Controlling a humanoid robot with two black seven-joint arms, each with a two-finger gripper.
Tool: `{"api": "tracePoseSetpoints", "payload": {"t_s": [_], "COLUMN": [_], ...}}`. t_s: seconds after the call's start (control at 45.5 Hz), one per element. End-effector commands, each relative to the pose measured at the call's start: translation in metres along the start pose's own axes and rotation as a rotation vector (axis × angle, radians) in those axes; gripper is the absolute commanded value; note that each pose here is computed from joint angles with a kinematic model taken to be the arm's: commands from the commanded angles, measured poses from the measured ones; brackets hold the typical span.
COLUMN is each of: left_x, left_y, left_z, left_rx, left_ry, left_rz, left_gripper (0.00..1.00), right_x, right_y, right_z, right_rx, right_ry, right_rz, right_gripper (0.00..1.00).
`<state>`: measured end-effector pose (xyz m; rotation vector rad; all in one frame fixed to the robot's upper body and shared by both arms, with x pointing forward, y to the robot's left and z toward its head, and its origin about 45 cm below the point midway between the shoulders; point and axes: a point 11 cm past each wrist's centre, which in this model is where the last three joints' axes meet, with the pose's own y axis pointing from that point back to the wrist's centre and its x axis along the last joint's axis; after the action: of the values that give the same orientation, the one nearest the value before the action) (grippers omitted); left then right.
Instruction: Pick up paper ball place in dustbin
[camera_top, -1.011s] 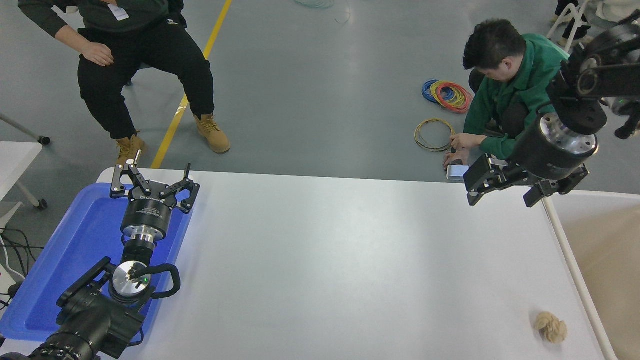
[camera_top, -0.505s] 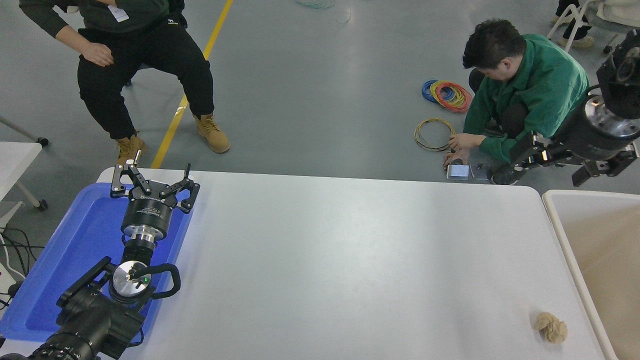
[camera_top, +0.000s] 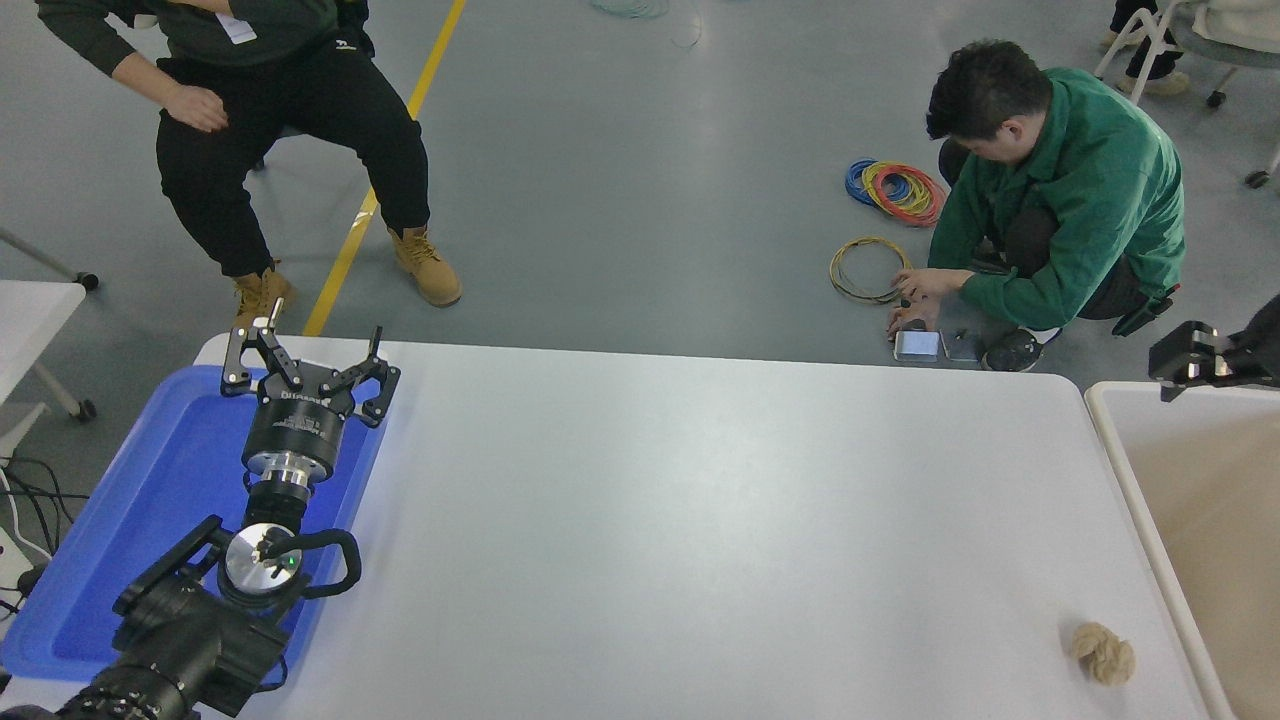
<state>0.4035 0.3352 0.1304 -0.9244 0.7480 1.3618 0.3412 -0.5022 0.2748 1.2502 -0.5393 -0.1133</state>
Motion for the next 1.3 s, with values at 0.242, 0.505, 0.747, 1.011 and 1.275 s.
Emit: {"api": "tracePoseSetpoints", "payload": {"t_s": [0.242, 0.505, 0.747, 1.011, 1.275], "left_x": [0.000, 0.000, 0.000, 0.000, 0.000], "left_y": [0.000, 0.000, 0.000, 0.000, 0.000], "left_z": [-0.001, 0.000, 0.000, 0.000, 0.000], "left_rx": [0.001, 0.000, 0.000, 0.000, 0.000], "left_ry": [0.001, 0.000, -0.001, -0.001, 0.000], "left_rz": [-0.001, -0.001, 0.001, 0.001, -0.001], "left_gripper": [1.00, 1.00, 1.00, 1.00, 1.00], "right_x": [-0.076, -0.105, -0.129, -0.137, -0.149], "right_y": [-0.066, -0.088, -0.108, -0.118, -0.130], "right_z": [0.040, 0.020, 0.012, 0.002, -0.015], "right_rx": [0.033, 0.098, 0.116, 0.124, 0.153], "right_ry": [-0.165, -0.191, -0.207, -0.196, -0.193], "right_rz": [-0.131, -0.200, -0.222, -0.215, -0.211], "right_gripper": [1.00, 1.00, 1.00, 1.00, 1.00]}}
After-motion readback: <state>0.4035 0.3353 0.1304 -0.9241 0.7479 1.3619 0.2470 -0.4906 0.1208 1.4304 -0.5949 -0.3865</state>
